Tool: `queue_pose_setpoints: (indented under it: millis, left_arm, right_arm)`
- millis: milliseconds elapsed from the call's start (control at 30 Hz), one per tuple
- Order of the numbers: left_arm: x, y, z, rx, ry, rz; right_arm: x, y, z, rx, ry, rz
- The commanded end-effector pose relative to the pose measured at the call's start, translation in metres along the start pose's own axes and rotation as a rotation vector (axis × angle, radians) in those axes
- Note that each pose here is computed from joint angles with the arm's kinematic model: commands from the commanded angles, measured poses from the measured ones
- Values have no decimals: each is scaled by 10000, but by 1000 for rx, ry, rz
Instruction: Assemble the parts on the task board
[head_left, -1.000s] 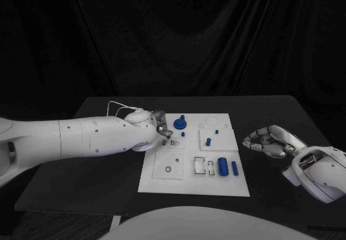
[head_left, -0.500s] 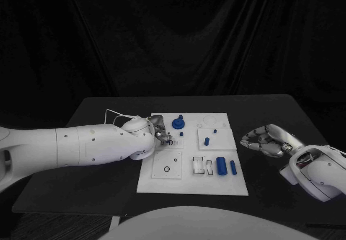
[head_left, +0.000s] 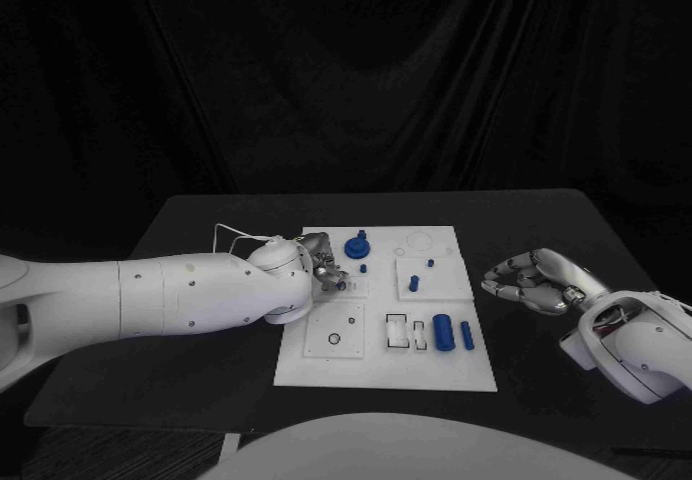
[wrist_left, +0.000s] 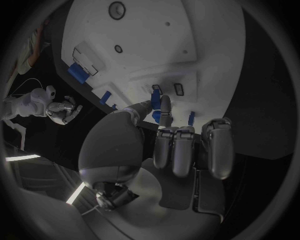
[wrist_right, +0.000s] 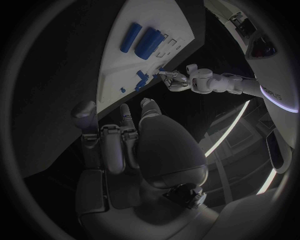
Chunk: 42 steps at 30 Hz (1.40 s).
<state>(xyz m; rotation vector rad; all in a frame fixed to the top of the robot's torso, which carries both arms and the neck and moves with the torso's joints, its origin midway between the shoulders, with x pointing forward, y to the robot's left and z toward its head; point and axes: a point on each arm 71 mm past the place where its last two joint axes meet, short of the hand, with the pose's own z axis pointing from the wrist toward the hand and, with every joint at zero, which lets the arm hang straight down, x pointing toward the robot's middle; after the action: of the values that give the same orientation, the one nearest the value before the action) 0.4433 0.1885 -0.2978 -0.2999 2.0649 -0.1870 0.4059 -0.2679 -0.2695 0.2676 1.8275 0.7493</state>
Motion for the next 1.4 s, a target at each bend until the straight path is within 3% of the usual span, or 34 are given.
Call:
queue_pose_setpoints:
  millis: [33,1400]
  left_arm:
    - [7,-25,4,14,-14,-9]
    - [65,-33,31,6,23,21]
  right_arm:
    - [-2,-2,-9,3,-17,1]
    - [-7,0,-19,0,-21,1]
